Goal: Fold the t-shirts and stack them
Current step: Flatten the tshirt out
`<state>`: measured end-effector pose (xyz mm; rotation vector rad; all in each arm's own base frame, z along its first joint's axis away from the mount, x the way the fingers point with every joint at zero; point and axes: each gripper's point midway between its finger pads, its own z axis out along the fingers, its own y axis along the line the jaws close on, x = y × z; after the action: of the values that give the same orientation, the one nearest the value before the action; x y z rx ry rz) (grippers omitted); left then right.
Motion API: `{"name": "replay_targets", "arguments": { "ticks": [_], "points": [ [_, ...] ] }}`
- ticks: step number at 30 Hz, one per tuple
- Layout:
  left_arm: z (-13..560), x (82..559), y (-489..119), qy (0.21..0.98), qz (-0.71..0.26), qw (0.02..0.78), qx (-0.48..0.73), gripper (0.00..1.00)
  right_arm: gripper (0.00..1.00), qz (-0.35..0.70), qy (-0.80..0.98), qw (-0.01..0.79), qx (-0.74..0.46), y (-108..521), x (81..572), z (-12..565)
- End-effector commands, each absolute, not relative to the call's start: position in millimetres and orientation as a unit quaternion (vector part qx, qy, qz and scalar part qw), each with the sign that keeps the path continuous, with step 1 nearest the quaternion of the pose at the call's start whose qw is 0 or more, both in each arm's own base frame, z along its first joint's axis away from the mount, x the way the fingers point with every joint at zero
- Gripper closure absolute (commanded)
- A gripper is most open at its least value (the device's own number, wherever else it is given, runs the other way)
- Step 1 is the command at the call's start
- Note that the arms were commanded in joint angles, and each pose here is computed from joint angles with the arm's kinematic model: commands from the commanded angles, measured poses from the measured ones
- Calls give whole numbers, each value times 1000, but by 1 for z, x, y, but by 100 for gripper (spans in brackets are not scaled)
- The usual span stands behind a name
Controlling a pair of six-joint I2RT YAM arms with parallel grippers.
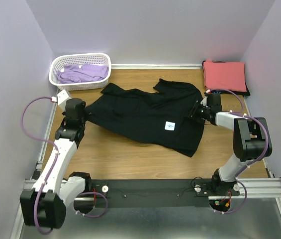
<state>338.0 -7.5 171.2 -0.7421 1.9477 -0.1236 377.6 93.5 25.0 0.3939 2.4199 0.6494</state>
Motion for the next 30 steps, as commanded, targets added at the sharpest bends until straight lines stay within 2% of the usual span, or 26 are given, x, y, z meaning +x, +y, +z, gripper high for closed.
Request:
{"name": "replay_targets", "arguments": {
  "ticks": [1,5,11,16,21,25,30],
  "points": [
    [162,289,37,809,55,491,-319,100,50,149,948,224,171,65,340,-18],
    [172,270,45,792,64,512,-326,100,48,133,943,261,159,64,348,14],
    [180,276,32,783,14,536,-315,100,46,123,949,256,137,79,325,37],
    [179,280,27,784,3,544,-300,100,46,82,959,227,148,65,293,21],
    [183,282,27,780,4,553,-292,100,46,63,968,189,154,62,289,-3],
    [187,283,26,776,-1,561,-289,100,46,29,970,188,148,53,316,-13],
    [188,285,23,777,-8,564,-281,100,47,-23,961,238,139,34,398,-3]
  ]
}}
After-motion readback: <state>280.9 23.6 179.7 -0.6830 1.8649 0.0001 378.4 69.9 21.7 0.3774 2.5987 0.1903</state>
